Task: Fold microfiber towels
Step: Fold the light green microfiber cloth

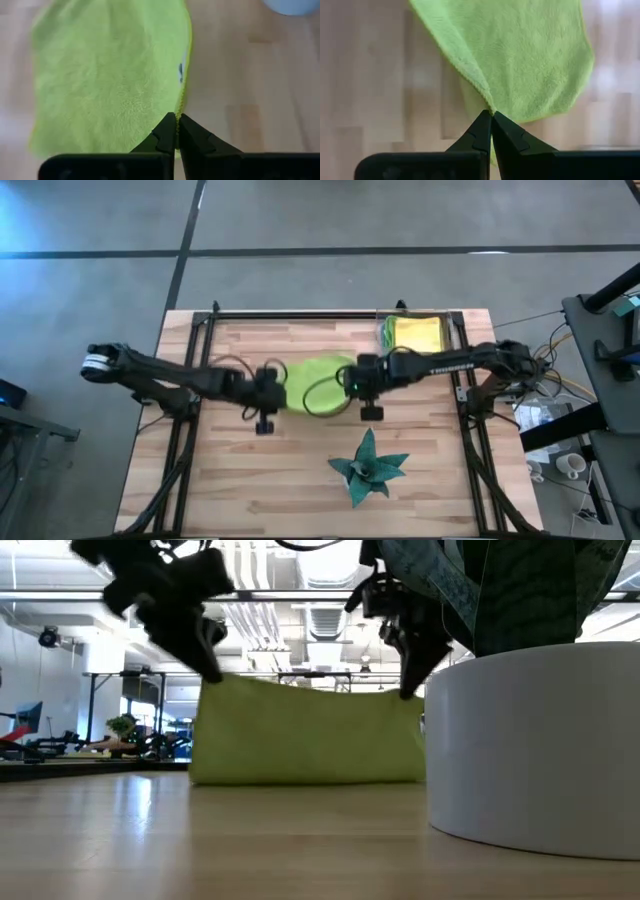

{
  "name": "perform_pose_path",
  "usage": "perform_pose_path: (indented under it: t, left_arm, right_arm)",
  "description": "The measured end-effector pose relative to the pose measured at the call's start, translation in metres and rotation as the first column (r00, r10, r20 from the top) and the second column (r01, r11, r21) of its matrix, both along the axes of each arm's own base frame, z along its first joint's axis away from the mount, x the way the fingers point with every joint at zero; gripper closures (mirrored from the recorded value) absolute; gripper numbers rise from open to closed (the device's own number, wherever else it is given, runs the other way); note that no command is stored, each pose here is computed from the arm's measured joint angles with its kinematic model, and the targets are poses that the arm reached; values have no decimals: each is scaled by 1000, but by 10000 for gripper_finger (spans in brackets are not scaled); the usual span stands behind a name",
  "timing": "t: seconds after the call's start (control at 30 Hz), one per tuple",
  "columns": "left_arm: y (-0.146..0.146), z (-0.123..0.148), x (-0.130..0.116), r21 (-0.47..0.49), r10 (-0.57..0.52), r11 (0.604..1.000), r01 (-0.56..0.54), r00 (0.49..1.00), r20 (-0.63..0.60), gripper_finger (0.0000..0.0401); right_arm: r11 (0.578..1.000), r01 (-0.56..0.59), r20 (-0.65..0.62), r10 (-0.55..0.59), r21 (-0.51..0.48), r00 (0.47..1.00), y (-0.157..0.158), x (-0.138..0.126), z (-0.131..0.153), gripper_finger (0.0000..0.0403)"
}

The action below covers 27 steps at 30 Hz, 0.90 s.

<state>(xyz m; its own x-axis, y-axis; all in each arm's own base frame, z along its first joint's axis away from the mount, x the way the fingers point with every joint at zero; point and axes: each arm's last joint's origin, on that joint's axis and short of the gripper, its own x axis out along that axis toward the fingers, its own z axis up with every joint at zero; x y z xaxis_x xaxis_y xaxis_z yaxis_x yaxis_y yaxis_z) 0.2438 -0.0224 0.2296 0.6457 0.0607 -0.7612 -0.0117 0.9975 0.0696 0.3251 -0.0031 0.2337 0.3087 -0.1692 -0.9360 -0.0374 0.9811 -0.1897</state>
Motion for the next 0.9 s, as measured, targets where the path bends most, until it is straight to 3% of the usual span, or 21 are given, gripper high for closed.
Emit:
perform_pose_path:
  t: [0.13,0.33,0.4,0.5,0.6,0.73,0.9]
  left_arm:
    - [-28,-26,4,-54,-42,998,41,999,-15,401]
    - [-50,-18,13,-129,-78,989,79,997,9,401]
    - [-48,-15,16,-85,-79,993,81,996,29,401]
    - [-35,-21,18,8,4,1000,-4,1000,24,401]
    - [-21,-29,17,26,67,997,-67,998,-10,401]
    - [-5,-31,19,86,169,982,-168,986,4,401]
    - [16,-33,18,93,244,966,-241,969,-28,401]
  right_arm:
    - [995,-39,-49,44,91,998,21,-7,-13,394]
    - [950,-145,-131,187,278,974,40,-17,-1,394]
    - [954,-186,-90,212,234,973,38,-13,0,394]
    - [975,-181,0,183,125,983,25,-1,-5,394]
    - [986,-152,-24,154,72,988,12,2,-14,394]
    - [994,-81,-73,75,-74,995,-9,3,-24,394]
    - [995,-17,-86,9,-95,996,-31,3,-36,394]
